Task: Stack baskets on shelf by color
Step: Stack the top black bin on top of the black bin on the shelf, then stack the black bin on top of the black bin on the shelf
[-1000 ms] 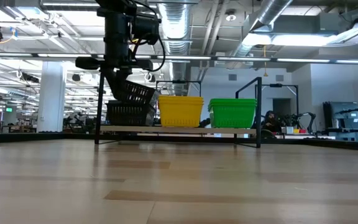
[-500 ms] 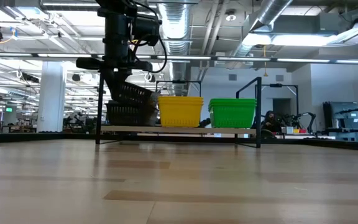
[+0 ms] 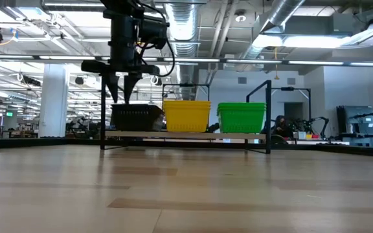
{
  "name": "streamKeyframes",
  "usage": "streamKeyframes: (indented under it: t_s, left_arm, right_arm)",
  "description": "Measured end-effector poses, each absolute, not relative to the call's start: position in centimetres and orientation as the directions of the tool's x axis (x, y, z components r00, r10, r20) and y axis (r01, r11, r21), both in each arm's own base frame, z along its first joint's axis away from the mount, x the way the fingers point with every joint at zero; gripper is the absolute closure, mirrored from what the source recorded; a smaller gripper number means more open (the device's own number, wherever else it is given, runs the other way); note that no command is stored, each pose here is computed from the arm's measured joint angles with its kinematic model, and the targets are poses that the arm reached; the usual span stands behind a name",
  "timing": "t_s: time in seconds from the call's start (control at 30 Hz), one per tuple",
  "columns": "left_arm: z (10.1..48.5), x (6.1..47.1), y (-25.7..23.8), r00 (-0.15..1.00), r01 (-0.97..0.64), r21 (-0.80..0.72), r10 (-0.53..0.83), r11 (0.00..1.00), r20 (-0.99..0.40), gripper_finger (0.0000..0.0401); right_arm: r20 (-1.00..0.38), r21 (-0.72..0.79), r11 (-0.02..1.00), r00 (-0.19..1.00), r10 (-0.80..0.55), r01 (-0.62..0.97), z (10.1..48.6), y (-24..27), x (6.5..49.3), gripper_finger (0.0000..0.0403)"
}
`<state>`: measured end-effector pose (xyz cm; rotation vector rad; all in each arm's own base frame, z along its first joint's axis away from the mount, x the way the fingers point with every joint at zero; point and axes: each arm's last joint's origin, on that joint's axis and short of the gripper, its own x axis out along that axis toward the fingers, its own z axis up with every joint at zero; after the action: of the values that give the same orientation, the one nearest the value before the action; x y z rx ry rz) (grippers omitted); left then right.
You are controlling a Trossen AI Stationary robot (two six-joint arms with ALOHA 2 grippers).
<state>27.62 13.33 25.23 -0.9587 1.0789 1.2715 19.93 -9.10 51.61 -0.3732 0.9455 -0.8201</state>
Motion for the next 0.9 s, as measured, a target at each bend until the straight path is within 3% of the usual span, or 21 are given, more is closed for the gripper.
streamKeyframes:
  t_s: [0.27,0.47,0.63,0.8,0.9]
  left_arm:
    - [28.0,28.7,13.9,0.085,-0.988,-0.044,0.283,0.149,-0.955,0.0256]
    - [31.0,29.3,14.1,0.171,-0.974,-0.108,0.33,0.198,-0.928,0.0252]
    - [34.1,29.9,13.2,0.258,-0.939,-0.146,0.355,0.313,-0.899,0.0253]
    - [37.6,29.2,9.7,0.23,-0.908,-0.091,0.304,0.408,-0.925,0.0253]
    - [39.4,28.6,6.5,0.19,-0.902,-0.028,0.338,0.43,-0.922,0.0253]
  right_arm:
    - [-0.589,-0.584,0.685,0.353,-0.727,0.436,51.5,-9.0,20.0,0.0402]
    - [-0.588,-0.583,0.684,0.352,-0.728,0.438,51.5,-9.0,20.0,0.0402]
    - [-0.591,-0.584,0.685,0.35,-0.727,0.436,51.5,-9.0,20.0,0.0402]
    - [-0.591,-0.584,0.684,0.349,-0.728,0.437,51.5,-9.0,20.0,0.0402]
    - [-0.591,-0.585,0.684,0.349,-0.728,0.437,51.5,-9.0,20.0,0.0402]
